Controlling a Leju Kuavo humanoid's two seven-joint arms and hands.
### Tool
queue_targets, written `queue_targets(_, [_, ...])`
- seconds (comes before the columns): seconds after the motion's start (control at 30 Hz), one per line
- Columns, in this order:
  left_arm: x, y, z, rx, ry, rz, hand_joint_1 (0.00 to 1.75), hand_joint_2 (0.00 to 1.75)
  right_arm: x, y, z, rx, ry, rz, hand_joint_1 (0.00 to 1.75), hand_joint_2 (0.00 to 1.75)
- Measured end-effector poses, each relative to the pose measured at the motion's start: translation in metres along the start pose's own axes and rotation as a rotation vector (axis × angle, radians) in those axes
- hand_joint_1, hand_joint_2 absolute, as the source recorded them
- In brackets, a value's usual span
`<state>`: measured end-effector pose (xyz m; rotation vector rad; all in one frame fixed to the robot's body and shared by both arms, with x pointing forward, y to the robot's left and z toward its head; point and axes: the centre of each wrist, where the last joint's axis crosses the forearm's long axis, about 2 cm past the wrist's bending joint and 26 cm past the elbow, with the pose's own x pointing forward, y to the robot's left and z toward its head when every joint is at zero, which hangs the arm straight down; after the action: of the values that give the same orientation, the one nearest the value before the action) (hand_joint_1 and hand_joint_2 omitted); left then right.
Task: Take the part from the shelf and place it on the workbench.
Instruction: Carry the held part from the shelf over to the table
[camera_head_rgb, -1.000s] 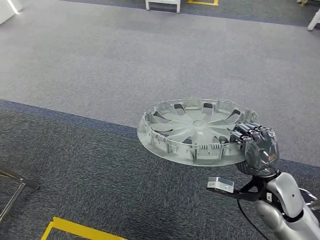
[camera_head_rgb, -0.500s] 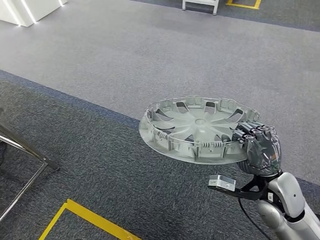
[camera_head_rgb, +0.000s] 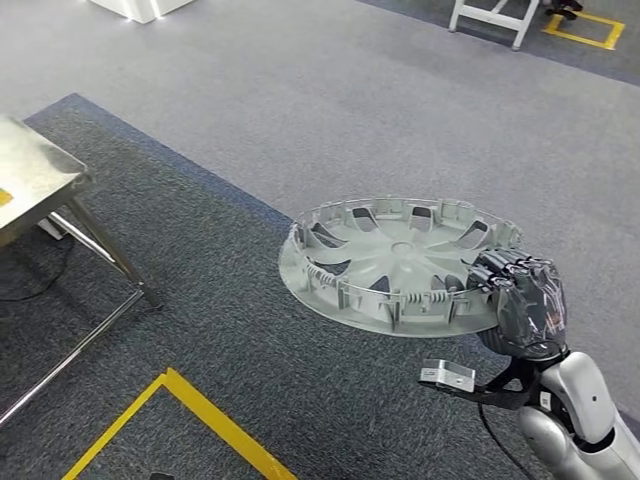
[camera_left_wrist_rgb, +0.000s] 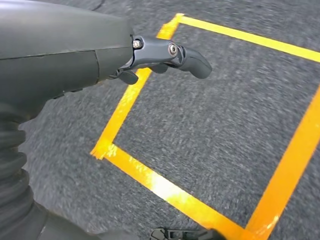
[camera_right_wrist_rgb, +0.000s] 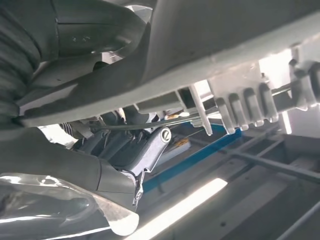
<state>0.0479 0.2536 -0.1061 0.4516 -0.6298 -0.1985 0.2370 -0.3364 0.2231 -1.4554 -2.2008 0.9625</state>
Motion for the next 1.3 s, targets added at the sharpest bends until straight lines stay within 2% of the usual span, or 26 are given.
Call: queue_targets(1.3, [0.0005, 0.0008, -0.0008, -0.009, -0.015, -0.017, 0.0, 1.75, -0.0042, -0.0078, 0.0012, -0.016, 0.008, 0.021, 1.75, 1.75])
